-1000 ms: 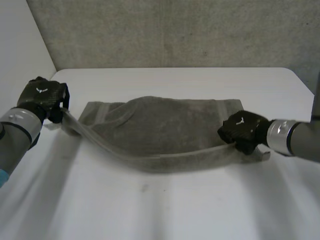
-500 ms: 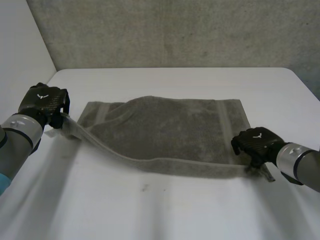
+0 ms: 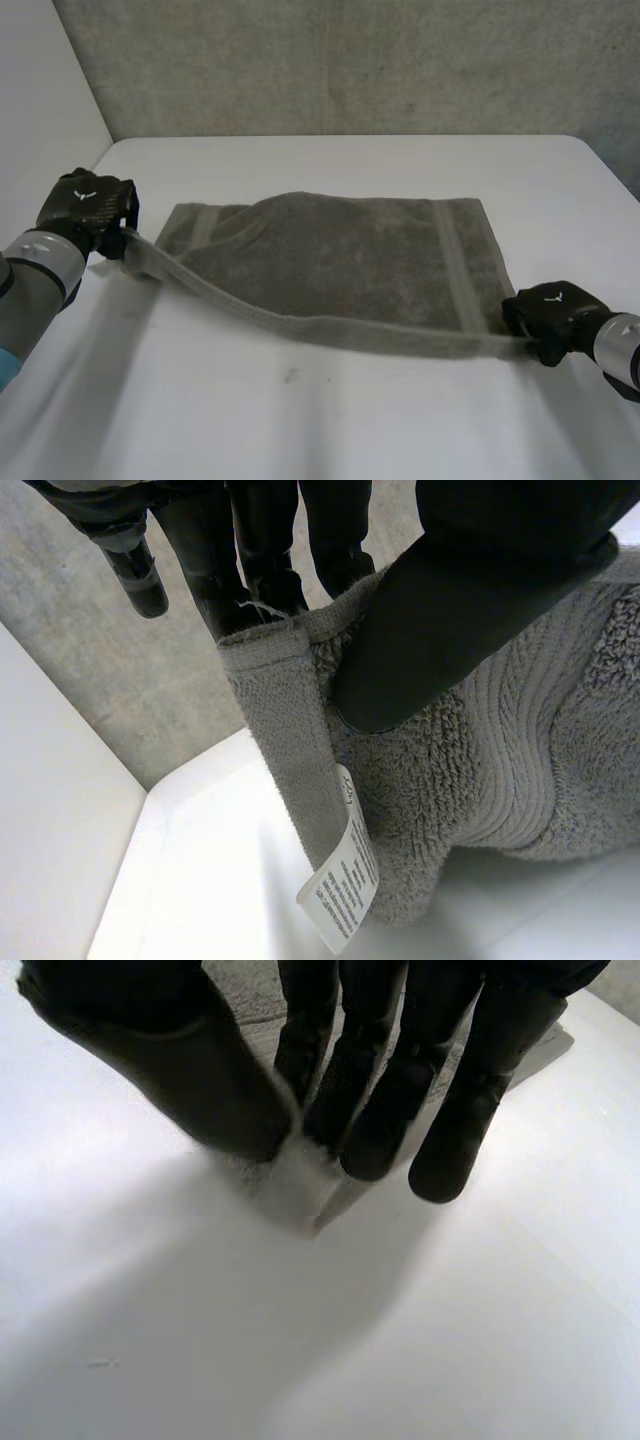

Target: Fold the towel.

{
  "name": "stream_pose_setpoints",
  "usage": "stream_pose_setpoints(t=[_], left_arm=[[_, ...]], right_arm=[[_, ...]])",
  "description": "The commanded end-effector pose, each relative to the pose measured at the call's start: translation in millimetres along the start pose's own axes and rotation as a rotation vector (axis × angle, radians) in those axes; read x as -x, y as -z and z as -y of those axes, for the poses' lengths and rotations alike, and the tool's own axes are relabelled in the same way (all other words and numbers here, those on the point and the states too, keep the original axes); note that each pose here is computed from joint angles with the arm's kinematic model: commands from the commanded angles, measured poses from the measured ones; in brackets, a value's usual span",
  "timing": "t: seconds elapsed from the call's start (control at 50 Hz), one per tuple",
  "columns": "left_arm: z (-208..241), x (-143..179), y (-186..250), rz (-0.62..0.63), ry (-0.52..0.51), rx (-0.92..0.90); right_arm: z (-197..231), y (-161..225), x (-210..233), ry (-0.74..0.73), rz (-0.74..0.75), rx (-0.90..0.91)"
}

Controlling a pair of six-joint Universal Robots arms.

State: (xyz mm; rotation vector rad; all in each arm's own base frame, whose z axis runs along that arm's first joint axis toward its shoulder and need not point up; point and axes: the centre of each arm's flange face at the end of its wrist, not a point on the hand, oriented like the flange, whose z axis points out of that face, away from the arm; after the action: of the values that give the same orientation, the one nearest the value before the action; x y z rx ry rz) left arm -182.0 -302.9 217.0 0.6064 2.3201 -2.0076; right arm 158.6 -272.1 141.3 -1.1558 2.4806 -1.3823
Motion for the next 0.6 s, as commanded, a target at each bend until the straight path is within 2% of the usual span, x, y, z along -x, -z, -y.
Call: stream_pose_setpoints(t=[0.02,0.18,0.28,0.32,0.42,0.48,0.6], left_arm=[[-5.9,-3.3,3.9,-0.012,0.000,0.027],[-8.9,-7.0,20.1,-0.023,-0.026,0.049],[-10.1,-10.3,41.8,-0.037,-0.102,0.079],[-9.5,-11.3,60.2,-0.042,-0.167,0.092],[-3.5,-12.8,91.4,-0.043,-0.253,0.086],[1.1,-12.9,109.1,-0.039,-0.276,0.078],[4.3,-15.1,116.2,-0.064,-0.279,0.056]], right_arm=[[15.5,12.5,-4.2,0.036,-0.015,-0.069],[48.1,50.6,-22.3,0.098,-0.141,-0.207],[60.3,71.8,-26.2,0.132,-0.206,-0.255],[67.6,89.2,-28.6,0.142,-0.234,-0.268],[74.3,113.1,-36.5,0.157,-0.237,-0.252],[73.0,124.5,-44.2,0.163,-0.223,-0.223],[72.8,130.6,-53.5,0.179,-0.184,-0.217]])
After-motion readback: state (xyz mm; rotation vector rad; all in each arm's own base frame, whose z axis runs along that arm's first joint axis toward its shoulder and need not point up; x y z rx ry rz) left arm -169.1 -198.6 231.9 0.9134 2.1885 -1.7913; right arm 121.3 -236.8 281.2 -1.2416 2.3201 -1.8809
